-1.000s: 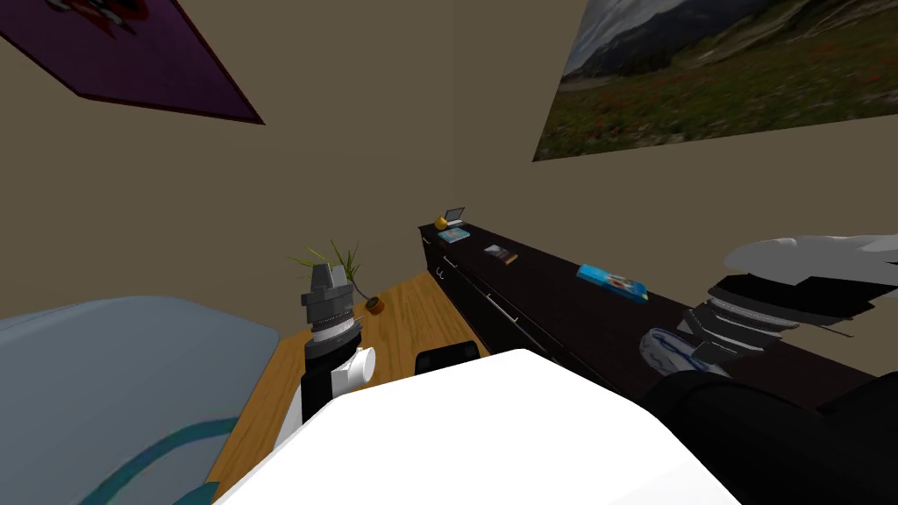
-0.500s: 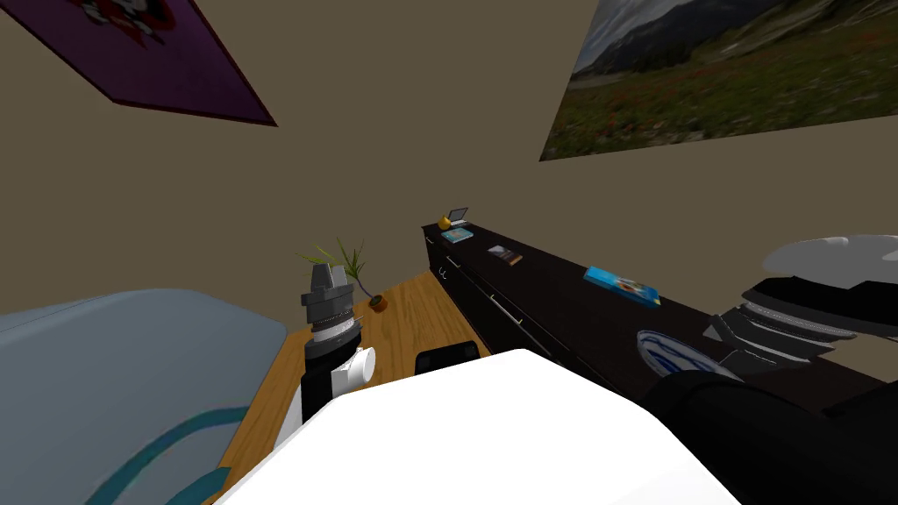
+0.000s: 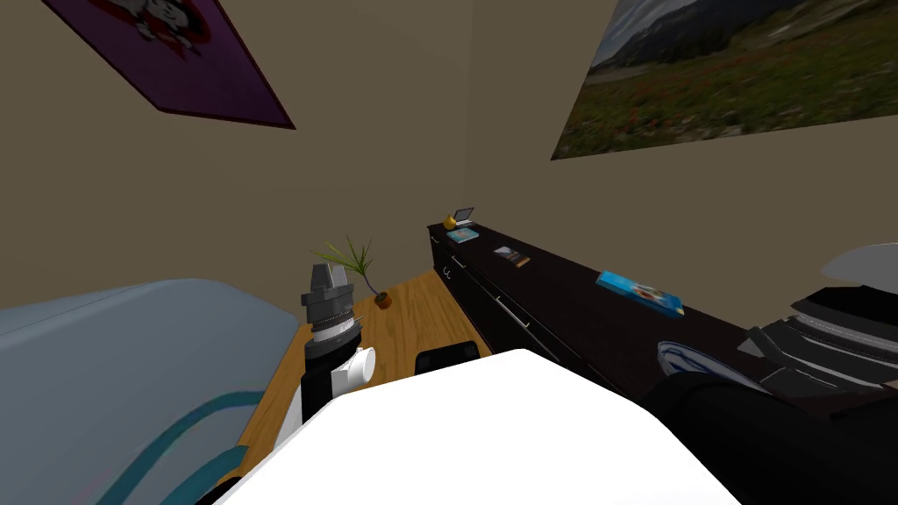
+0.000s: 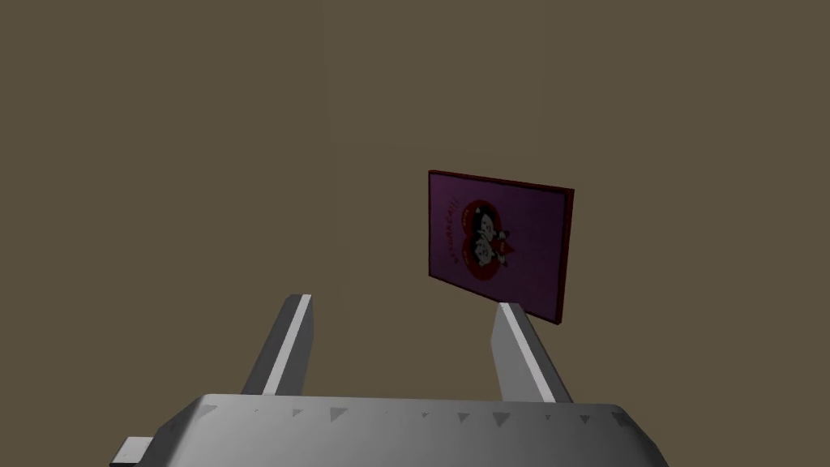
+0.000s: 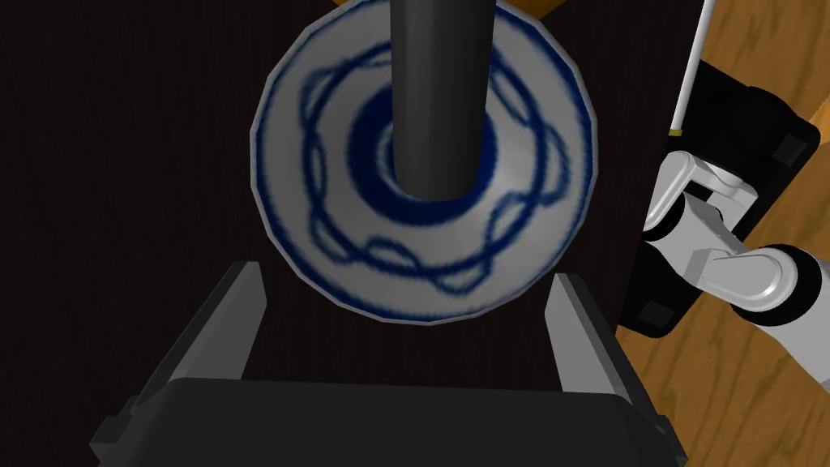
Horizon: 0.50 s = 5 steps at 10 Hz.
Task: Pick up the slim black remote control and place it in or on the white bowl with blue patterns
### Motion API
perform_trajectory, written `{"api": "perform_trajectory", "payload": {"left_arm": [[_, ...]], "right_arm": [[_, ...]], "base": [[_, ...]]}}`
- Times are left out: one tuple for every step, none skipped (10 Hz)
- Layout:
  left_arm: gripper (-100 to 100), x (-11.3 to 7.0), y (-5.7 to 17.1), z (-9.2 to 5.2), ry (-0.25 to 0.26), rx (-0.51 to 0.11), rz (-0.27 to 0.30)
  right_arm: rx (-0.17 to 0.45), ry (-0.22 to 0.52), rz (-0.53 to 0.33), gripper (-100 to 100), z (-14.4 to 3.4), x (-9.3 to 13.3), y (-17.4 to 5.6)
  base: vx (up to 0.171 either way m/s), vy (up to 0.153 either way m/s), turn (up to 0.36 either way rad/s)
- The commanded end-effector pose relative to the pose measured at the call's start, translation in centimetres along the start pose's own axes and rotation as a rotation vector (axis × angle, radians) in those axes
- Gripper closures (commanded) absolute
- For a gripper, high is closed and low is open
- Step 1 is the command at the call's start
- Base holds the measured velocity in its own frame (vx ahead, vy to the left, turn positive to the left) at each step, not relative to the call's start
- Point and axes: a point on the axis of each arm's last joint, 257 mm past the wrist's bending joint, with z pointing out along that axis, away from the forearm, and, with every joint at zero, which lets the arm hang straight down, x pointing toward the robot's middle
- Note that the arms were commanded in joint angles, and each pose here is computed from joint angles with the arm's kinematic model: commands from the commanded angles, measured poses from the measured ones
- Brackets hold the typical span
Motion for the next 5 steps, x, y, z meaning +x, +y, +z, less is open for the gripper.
{"api": "perform_trajectory", "payload": {"left_arm": [[0,0.0,0.0,0.0,0.000,0.000,0.000],[0,0.0,0.0,0.0,0.000,0.000,0.000],[0,0.0,0.0,0.0,0.000,0.000,0.000],[0,0.0,0.0,0.0,0.000,0.000,0.000],[0,0.0,0.0,0.0,0.000,0.000,0.000]], "right_arm": [[0.019,0.006,0.013,-100,-0.5,0.9,-0.5],[0.019,0.006,0.013,-100,-0.5,0.9,-0.5],[-0.006,-0.002,0.027,-100,-0.2,2.5,0.5],[0.016,0.005,0.037,-100,-0.8,2.9,-0.1],[0.016,0.005,0.037,-100,-0.8,2.9,-0.1]], "base": [[0.001,0.008,-0.010],[0.000,-0.002,-0.014],[0.001,0.016,0.140],[0.000,0.025,0.087],[0.004,0.016,-0.008]]}}
